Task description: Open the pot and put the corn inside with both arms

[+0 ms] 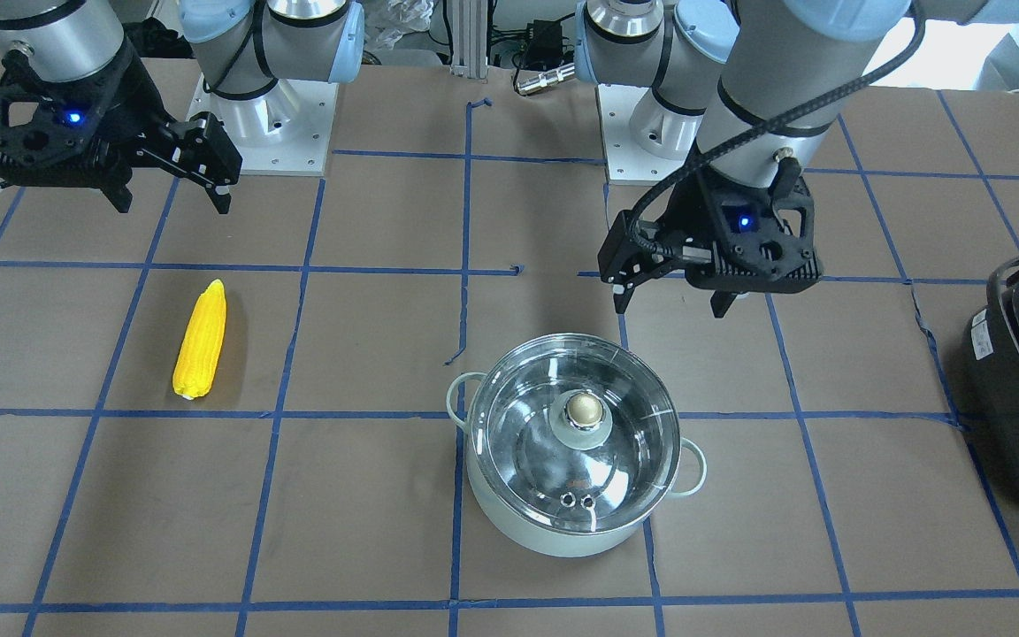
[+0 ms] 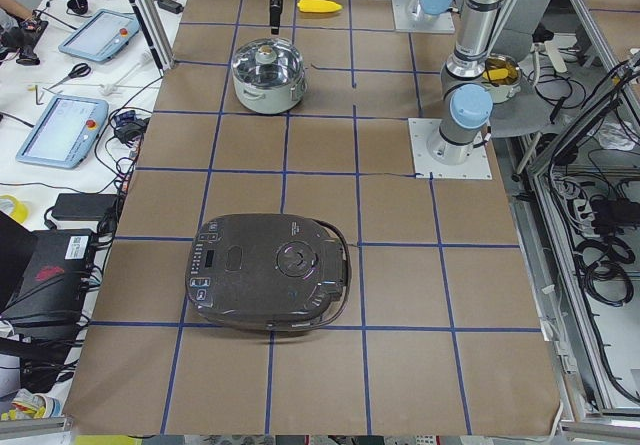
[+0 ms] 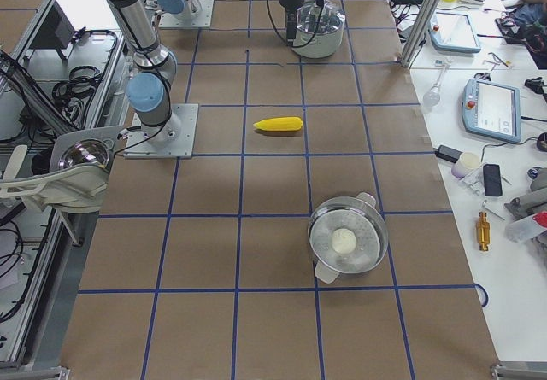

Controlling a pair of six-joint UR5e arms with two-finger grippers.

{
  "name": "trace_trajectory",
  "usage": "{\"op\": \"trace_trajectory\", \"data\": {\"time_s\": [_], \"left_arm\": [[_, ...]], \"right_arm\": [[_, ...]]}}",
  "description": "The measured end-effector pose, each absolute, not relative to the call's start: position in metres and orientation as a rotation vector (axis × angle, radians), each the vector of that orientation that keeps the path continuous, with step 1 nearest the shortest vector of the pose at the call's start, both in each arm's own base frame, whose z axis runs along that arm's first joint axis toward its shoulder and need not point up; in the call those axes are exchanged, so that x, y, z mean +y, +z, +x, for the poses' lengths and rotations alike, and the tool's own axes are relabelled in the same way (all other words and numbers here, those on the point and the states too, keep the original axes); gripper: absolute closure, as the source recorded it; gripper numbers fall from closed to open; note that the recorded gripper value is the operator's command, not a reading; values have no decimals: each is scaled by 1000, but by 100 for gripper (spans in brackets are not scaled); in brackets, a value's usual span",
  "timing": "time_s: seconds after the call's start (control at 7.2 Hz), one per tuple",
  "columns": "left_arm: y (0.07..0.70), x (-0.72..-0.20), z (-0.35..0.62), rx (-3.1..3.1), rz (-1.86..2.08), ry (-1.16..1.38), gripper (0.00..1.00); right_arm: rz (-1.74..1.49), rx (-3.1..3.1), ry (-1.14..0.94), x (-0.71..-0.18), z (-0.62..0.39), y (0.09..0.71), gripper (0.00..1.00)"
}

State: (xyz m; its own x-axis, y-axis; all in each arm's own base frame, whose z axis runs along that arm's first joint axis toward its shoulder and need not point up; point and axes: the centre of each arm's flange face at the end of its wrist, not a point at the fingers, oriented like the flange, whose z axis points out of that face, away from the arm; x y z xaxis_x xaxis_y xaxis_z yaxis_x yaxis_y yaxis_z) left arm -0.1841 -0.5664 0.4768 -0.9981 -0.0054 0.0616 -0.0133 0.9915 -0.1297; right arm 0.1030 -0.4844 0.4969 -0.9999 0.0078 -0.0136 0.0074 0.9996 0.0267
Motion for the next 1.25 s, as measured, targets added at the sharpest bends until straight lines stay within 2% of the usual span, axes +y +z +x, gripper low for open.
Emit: {"op": "trace_trajectory", "data": {"time_s": [0.28,0.69,0.97,1.11,1.25], "left_arm": [[436,-591,-213,-3065,14,223,0],[381,-612,-236,-3080,15,156,0],[362,-616,-237,-3088,9,120,1],[354,-619,-238,-3090,6,102,3],[346,-621,-238,-3092,3,86,13]], "right_arm": [[43,3125,112,-500,94,469,0],[125,3152,178,-519,54,391,0],[85,3164,108,-508,33,322,0],[51,3171,77,-497,32,294,0],[34,3171,84,-486,33,271,0]]}}
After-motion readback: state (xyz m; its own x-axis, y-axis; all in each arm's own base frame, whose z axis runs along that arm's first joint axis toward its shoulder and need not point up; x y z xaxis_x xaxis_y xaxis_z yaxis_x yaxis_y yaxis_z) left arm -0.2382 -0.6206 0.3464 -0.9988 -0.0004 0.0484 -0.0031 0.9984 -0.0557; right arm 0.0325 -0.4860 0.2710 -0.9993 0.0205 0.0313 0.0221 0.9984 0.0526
